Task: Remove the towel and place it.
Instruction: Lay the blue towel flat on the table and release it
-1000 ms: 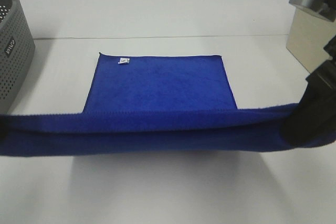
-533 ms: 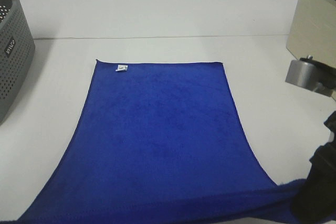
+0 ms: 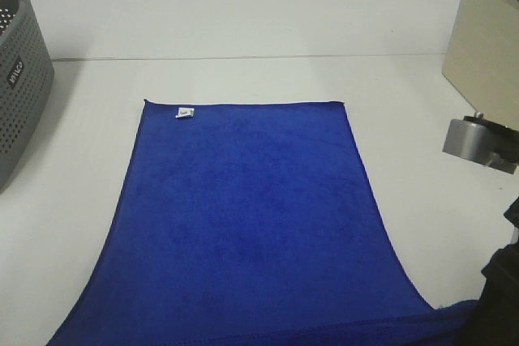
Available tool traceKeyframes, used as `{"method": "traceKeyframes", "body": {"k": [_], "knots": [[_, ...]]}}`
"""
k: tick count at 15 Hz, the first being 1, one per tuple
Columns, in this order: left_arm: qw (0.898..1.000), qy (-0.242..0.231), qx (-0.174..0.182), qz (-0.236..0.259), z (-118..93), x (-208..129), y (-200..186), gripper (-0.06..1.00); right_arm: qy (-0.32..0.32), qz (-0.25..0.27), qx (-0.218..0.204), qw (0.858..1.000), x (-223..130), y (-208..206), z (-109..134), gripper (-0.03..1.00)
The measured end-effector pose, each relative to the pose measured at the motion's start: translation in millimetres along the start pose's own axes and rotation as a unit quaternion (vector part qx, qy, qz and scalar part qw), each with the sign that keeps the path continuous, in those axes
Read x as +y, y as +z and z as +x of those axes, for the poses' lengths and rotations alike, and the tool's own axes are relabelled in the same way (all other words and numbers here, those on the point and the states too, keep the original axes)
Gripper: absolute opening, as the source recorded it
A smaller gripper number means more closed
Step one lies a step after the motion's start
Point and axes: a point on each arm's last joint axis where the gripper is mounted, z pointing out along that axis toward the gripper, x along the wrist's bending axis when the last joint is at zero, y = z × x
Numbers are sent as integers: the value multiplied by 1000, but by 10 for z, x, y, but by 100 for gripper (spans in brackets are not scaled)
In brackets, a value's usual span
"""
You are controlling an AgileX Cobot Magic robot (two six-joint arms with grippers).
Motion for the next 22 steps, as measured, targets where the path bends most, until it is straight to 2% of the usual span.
{"method": "traceKeyframes", "body": {"k": [3, 4, 7, 9, 12, 17, 22], "knots": [[999, -42, 1, 6, -14, 2, -26, 0, 8, -5, 20, 1000, 4, 8, 25, 2], [997, -71, 13, 7, 5, 6, -32, 0, 31, -2, 24, 999, 12, 14, 25, 2], [993, -115, 24, 25, 57, 77, 19, 0, 85, 31, 28, 996, 100, 103, -47, 2], [988, -139, 28, 59, 129, 147, 123, 0, 108, 65, 32, 992, 187, 207, -129, 2], [975, -178, 34, 128, 281, 283, 348, 0, 143, 117, 38, 982, 299, 381, -260, 2], [957, -213, 41, 190, 475, 405, 635, 0, 178, 167, 43, 969, 401, 569, -399, 2], [954, -211, 66, 202, 632, 672, 792, 0, 200, 207, 37, 957, 668, 784, -602, 2]]}}
